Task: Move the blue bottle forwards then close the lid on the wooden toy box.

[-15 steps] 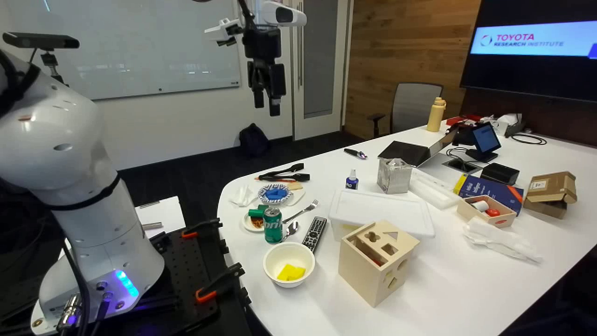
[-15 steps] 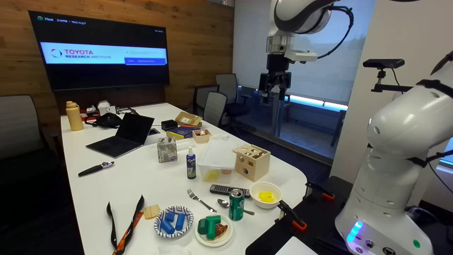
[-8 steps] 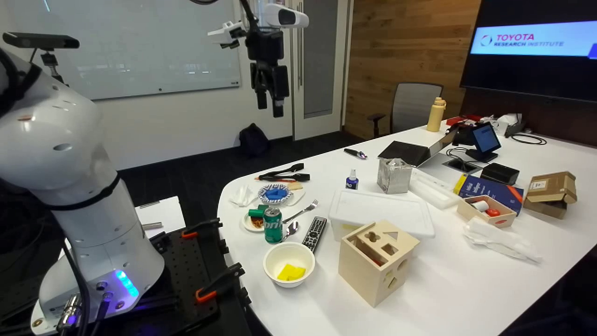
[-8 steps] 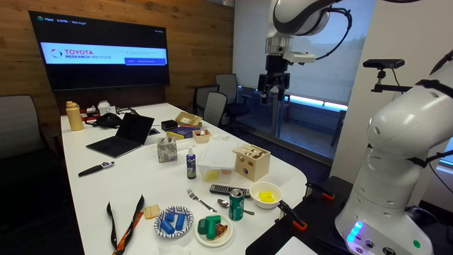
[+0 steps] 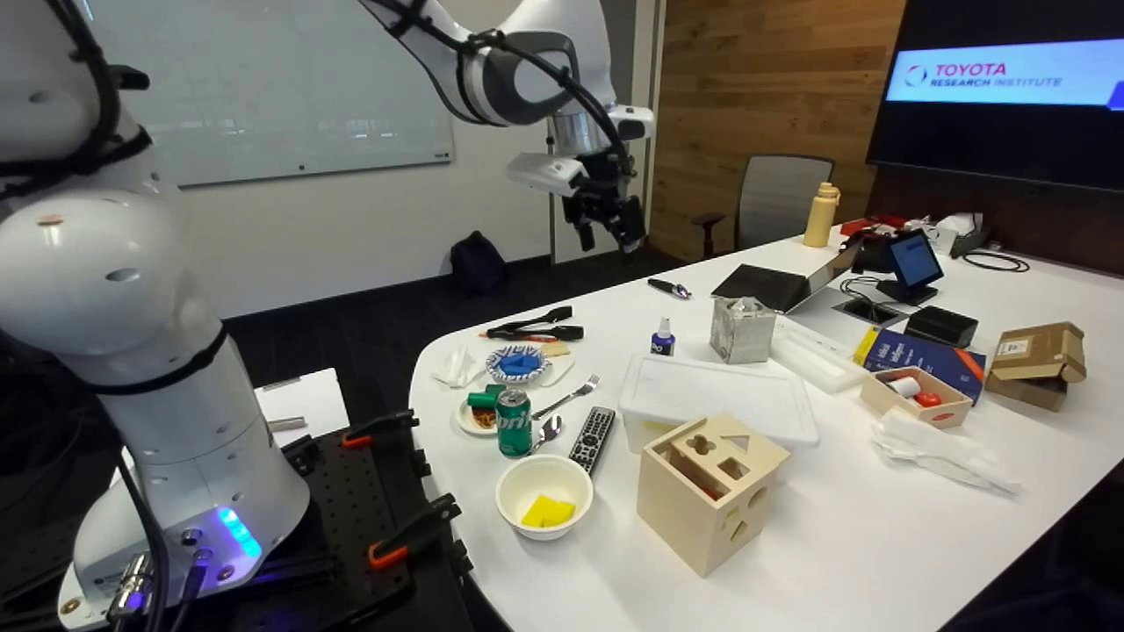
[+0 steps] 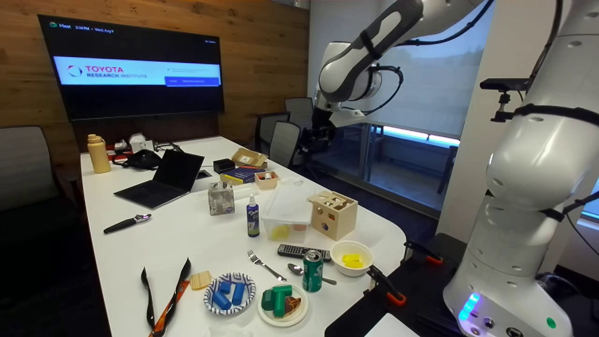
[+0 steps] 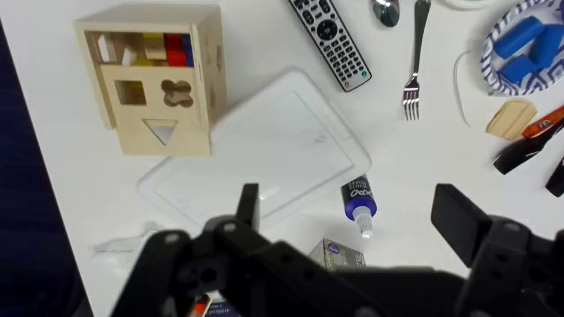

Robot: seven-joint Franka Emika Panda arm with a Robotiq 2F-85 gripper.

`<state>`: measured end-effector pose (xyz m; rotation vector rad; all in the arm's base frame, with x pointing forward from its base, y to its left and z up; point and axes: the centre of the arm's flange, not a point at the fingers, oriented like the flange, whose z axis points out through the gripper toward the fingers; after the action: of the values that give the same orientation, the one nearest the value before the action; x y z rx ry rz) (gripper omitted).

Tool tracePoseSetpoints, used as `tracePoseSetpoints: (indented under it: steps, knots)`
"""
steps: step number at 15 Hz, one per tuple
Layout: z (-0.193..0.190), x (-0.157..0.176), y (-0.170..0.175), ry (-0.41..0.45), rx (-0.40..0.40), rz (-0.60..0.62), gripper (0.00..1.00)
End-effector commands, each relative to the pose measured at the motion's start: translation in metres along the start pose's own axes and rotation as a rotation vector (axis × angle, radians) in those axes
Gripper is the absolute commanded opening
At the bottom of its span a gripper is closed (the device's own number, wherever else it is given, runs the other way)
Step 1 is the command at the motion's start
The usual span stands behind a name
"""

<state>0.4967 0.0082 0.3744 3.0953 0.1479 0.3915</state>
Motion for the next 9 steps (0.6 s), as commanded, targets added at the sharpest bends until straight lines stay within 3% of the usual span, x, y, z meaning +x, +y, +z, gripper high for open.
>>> tracePoseSetpoints:
  steps: [1, 9]
  knots:
    - [0.06, 0.073, -0.003, 0.04, 0.005, -0.071, 1.0]
    - [0.194, 0.181, -0.024, 0.091, 0.03, -0.124, 1.0]
